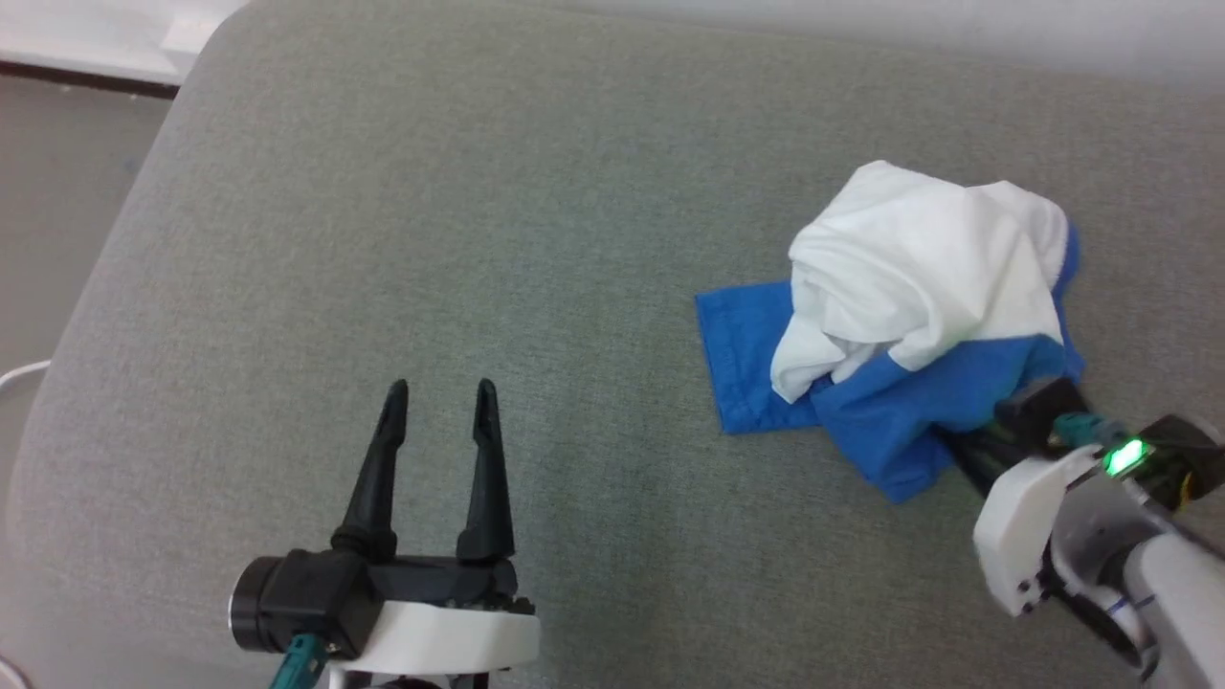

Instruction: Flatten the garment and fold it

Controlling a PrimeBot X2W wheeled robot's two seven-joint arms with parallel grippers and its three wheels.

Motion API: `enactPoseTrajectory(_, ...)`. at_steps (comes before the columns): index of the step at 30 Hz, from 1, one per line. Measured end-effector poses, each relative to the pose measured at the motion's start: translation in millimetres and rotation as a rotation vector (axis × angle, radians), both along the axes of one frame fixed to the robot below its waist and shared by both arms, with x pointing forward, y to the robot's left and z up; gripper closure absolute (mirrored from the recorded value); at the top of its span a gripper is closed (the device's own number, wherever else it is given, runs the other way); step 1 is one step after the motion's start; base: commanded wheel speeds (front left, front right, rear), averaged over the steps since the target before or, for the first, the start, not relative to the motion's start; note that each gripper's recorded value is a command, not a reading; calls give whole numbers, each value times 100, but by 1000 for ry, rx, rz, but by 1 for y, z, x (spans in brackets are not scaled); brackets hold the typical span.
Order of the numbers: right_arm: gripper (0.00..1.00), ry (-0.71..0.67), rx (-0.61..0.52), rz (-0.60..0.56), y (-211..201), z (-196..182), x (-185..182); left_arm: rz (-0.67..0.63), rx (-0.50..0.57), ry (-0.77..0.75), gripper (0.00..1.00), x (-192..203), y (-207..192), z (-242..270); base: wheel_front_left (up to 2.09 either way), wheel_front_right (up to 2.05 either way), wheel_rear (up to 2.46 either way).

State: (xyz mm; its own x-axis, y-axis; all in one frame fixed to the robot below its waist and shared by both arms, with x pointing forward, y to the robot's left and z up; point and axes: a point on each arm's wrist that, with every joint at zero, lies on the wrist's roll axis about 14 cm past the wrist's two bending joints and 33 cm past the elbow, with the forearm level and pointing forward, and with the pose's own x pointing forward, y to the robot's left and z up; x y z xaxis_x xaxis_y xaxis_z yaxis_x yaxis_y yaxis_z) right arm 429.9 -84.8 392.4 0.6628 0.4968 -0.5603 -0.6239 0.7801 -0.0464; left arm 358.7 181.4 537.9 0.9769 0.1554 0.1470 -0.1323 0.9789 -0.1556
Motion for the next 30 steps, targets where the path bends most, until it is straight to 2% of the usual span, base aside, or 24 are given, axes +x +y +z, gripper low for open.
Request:
enactPoseTrajectory(3, 100, -97, 21, -47, -16, 35, 19, -12, -1, -5, 0, 0, -1, 1, 0, 0, 0)
enactPoseTrajectory(8, 100, -404, 30, -217, -81, 145, 62, -61, -3, -33, 0, 0, -10, 7, 0, 0, 0)
enactPoseTrajectory(11, 100, -521, 2, -346, -131, 193, 60, -89, -8, -58, 0, 0, -17, 14, 0, 0, 0)
enactPoseTrajectory(13, 100, -550, -42, -435, -166, 206, 50, -105, -9, -69, 0, 0, -21, 17, 0, 0, 0)
enactPoseTrajectory(16, 100, -468, -138, -570, -219, 184, 19, -122, -6, -67, 0, -3, -25, 16, 0, 0, 0)
enactPoseTrajectory(19, 100, -259, -218, -677, -256, 123, -24, -117, -2, -65, 0, -4, -23, 16, 0, 0, 0)
enactPoseTrajectory(22, 100, -25, -258, -742, -268, 58, -74, -109, 5, -61, 0, -5, -19, 15, 0, 0, 0)
enactPoseTrajectory(24, 100, 73, -253, -767, -266, 31, -98, -102, 8, -59, 0, -7, -17, 14, 0, 0, 0)
enactPoseTrajectory(25, 64, 93, -246, -776, -265, 24, -104, -103, 9, -56, 0, -8, -17, 13, 0, 0, 0)
enactPoseTrajectory(26, 0, 94, -247, -778, -264, 22, -106, -104, 10, -53, 0, -9, -17, 13, 0, 0, 0)
enactPoseTrajectory(30, 0, -13, -208, -774, -256, 37, -93, -113, 15, -56, 0, -12, -18, 13, 0, 0, 0)
